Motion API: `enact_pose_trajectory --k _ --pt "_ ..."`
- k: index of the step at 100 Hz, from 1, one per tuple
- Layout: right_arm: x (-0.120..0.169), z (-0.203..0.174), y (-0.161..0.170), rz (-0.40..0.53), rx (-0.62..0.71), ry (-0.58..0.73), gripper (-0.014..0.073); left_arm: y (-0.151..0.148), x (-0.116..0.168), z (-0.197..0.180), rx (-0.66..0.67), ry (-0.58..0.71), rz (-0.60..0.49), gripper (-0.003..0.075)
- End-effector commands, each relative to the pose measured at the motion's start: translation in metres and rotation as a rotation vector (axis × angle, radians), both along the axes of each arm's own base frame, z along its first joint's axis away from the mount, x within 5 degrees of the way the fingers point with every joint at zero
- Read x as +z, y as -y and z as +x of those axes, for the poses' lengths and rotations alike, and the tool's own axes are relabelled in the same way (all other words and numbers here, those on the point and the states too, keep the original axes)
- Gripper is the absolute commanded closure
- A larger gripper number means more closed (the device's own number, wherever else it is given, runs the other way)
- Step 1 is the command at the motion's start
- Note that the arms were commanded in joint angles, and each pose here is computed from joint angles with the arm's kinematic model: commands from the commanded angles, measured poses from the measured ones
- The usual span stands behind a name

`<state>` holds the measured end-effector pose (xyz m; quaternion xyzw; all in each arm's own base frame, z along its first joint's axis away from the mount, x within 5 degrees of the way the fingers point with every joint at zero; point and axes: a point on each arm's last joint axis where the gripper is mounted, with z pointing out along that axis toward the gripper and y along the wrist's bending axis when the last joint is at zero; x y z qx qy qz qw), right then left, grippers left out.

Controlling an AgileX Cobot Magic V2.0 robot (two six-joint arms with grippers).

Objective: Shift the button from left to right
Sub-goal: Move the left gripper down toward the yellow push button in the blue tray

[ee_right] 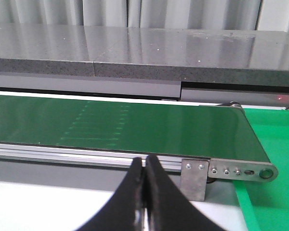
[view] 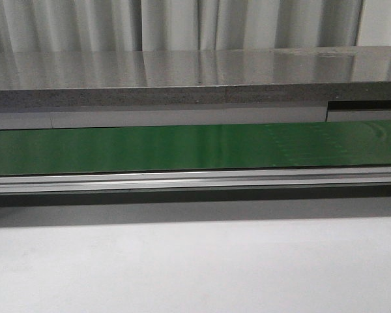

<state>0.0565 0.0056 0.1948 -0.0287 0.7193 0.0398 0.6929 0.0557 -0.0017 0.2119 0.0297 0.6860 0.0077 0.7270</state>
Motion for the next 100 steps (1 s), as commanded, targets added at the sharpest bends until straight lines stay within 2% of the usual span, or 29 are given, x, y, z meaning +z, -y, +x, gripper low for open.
enact_pose_trajectory --k 1,68,87,100 --pt "0.013 -0.002 0.0 0.004 0.001 0.104 0.0663 0.001 -0.006 -0.001 -0.017 0.069 -0.013 0.0739" --pt "0.013 -0.002 0.0 0.004 0.001 0.104 0.0663 0.001 -0.005 -0.001 -0.015 0.058 -0.013 0.0739" --pt "0.013 -0.002 0.0 0.004 0.001 0.104 0.0663 0.0 0.02 -0.005 -0.003 0.006 -0.03 0.0739" --pt "0.013 -0.002 0.0 0.004 0.001 0.104 0.0663 0.0 0.045 -0.004 -0.014 0.008 -0.096 0.0739"
